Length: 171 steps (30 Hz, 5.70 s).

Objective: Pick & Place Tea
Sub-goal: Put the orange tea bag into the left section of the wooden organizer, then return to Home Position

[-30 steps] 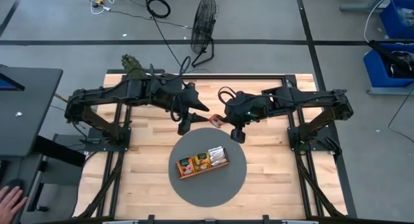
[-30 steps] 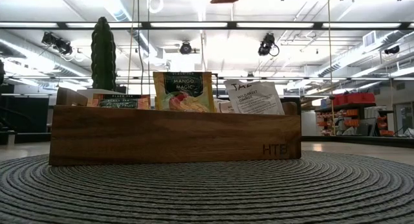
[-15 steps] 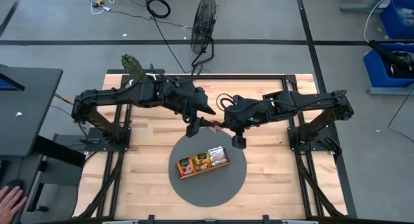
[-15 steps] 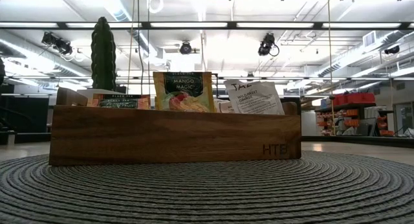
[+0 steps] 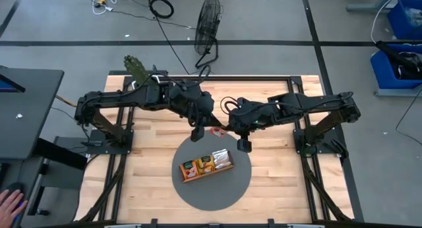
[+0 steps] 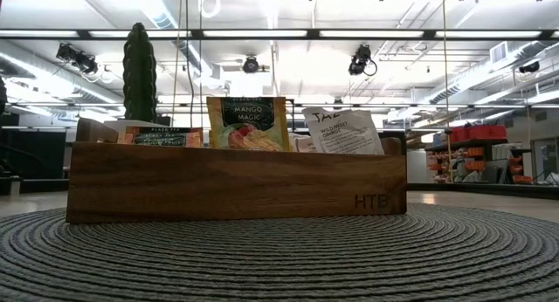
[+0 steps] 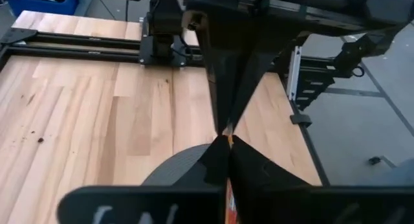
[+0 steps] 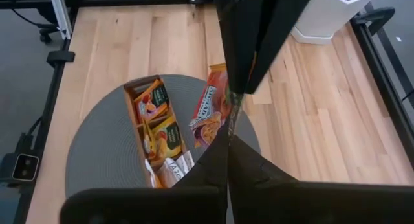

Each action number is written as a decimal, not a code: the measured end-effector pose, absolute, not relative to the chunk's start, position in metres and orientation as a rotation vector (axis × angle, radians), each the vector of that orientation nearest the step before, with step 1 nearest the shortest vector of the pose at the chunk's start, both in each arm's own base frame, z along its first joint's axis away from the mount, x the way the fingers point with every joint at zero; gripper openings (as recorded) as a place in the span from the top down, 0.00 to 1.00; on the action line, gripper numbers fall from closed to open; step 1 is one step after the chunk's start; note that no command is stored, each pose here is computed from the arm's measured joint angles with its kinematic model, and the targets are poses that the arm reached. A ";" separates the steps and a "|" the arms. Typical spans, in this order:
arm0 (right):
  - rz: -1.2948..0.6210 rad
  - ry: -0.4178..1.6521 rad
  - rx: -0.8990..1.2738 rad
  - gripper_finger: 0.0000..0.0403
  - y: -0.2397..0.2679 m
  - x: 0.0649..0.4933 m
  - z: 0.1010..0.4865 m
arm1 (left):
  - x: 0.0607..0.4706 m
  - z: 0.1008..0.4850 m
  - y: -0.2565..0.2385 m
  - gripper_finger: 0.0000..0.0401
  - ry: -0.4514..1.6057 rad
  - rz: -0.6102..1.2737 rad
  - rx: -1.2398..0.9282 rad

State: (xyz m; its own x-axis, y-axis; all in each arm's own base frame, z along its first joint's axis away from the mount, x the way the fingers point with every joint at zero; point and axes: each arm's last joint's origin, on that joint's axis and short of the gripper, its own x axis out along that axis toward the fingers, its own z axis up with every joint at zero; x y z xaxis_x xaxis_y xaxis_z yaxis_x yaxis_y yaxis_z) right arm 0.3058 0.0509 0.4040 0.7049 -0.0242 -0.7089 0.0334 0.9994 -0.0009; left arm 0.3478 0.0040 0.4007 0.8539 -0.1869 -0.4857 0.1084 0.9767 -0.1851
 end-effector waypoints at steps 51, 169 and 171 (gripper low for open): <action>-0.312 0.616 -0.014 0.52 0.037 0.275 0.435 | 0.259 0.413 -0.148 1.00 0.249 0.223 -0.226; -0.057 0.117 0.170 1.00 0.058 0.270 0.287 | 0.221 0.260 -0.058 1.00 0.055 0.097 -0.237; -0.015 0.129 0.204 1.00 0.054 0.258 0.269 | 0.224 0.254 -0.047 1.00 0.109 0.105 -0.231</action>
